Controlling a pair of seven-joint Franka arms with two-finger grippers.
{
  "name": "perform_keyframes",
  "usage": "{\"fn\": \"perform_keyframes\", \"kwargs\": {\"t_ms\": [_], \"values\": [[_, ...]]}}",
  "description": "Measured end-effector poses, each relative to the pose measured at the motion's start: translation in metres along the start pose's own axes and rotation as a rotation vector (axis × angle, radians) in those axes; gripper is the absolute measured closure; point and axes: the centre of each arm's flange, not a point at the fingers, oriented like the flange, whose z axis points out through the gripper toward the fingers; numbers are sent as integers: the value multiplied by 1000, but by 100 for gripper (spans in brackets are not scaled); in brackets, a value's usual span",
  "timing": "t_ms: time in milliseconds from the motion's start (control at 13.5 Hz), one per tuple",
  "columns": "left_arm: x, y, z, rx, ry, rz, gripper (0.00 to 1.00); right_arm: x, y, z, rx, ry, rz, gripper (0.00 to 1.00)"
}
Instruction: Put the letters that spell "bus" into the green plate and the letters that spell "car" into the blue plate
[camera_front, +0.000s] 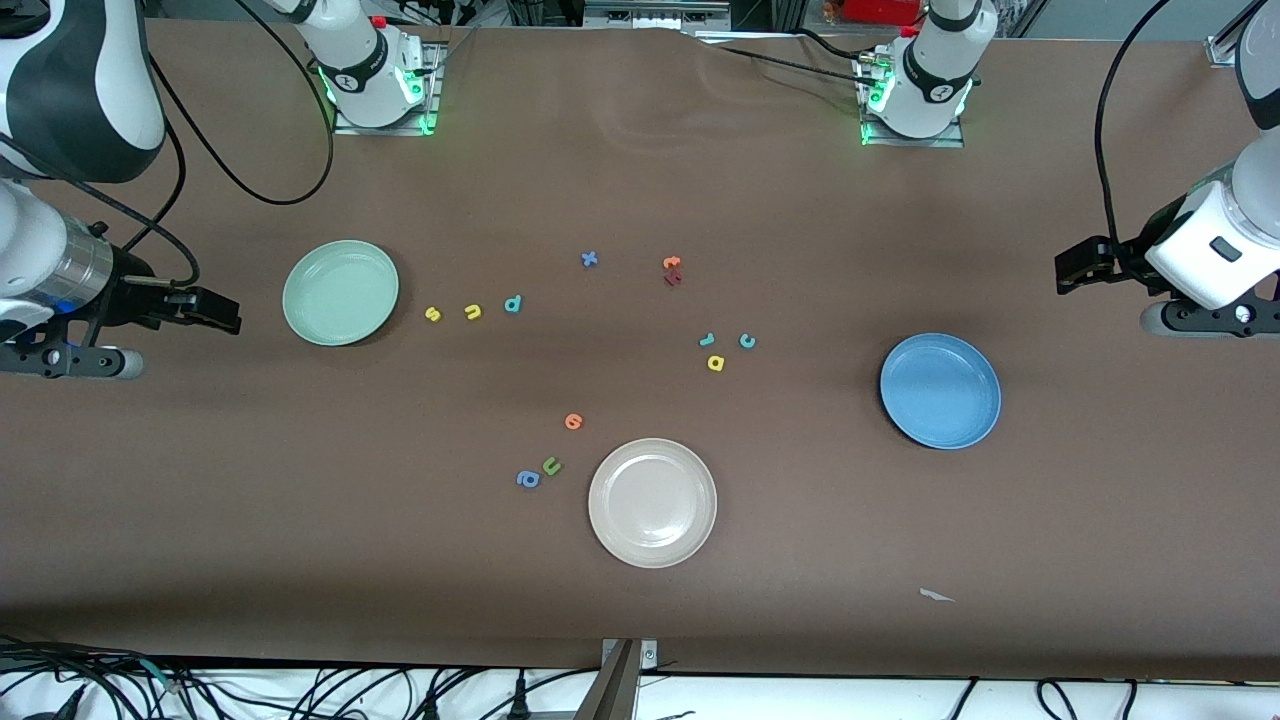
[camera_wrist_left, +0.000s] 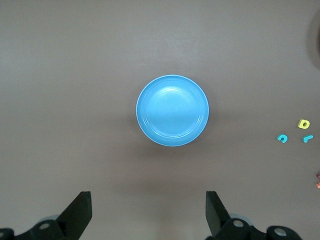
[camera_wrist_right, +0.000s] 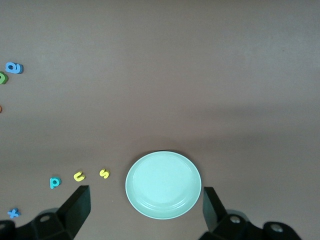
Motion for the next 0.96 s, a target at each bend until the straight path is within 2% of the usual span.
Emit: {"fn": "perform_keyframes", "kwargs": {"t_ms": [964], "values": [[0,0,5,0,-11,1,0,2,-2,11,0,4,-3,0]]}}
